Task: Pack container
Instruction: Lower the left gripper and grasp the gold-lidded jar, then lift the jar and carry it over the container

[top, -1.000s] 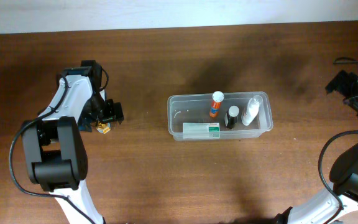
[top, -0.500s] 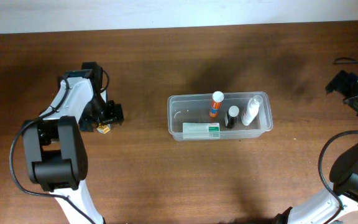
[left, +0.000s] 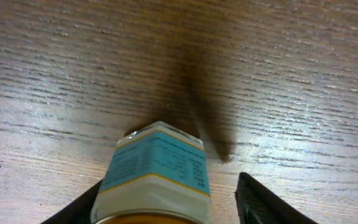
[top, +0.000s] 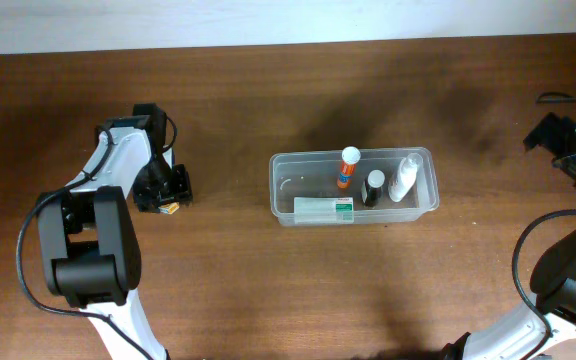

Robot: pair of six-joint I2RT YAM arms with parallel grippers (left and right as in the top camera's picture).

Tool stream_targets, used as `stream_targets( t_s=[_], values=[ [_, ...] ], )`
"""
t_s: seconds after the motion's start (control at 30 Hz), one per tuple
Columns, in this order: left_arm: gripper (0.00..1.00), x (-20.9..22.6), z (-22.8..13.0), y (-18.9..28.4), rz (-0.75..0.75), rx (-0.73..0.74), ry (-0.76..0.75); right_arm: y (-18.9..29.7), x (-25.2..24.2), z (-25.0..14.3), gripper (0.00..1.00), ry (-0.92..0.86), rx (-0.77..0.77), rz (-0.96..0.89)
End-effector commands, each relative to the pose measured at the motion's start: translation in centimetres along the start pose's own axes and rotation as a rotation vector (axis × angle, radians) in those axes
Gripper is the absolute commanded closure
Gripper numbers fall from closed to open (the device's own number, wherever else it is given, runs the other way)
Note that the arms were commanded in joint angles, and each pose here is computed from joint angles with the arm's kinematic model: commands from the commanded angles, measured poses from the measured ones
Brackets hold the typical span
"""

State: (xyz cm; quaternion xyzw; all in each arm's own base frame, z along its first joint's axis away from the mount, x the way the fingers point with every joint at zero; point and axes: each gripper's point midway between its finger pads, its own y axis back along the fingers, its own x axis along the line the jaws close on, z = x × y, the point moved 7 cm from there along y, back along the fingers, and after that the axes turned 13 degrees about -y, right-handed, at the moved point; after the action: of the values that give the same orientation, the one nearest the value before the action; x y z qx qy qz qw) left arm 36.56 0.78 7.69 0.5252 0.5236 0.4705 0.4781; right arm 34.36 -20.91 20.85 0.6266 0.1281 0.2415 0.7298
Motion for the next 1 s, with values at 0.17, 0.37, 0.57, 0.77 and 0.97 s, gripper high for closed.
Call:
stream_targets(
  t_s=[0.17, 0.37, 0.57, 0.77, 0.97],
  values=[
    [0.51, 0.2, -0.1, 0.7, -0.008, -0.026, -0.003, 0.2, 0.0, 0.0, 0.02, -0.008, -0.008, 0.003],
    [0.65, 0.1, -0.1, 0.7, -0.008, -0.027, -0.004, 0.2, 0.0, 0.0, 0.02, -0.008, -0.008, 0.003],
    [0.66, 0.1, 0.1, 0.9, -0.007, -0.033, -0.016, 0.2, 0.0, 0.0, 0.02, -0.008, -0.008, 0.003],
    [0.65, -1.0, 0.8, 3.5, -0.005, -0.067, -0.057, 0.2, 0.0, 0.0, 0.02, -0.008, -0.008, 0.003],
    [0.65, -6.4, 0.9, 11.2, -0.082, -0.195, -0.234, 0.2, 0.0, 0.1, 0.02, -0.008, -0.008, 0.003]
  ],
)
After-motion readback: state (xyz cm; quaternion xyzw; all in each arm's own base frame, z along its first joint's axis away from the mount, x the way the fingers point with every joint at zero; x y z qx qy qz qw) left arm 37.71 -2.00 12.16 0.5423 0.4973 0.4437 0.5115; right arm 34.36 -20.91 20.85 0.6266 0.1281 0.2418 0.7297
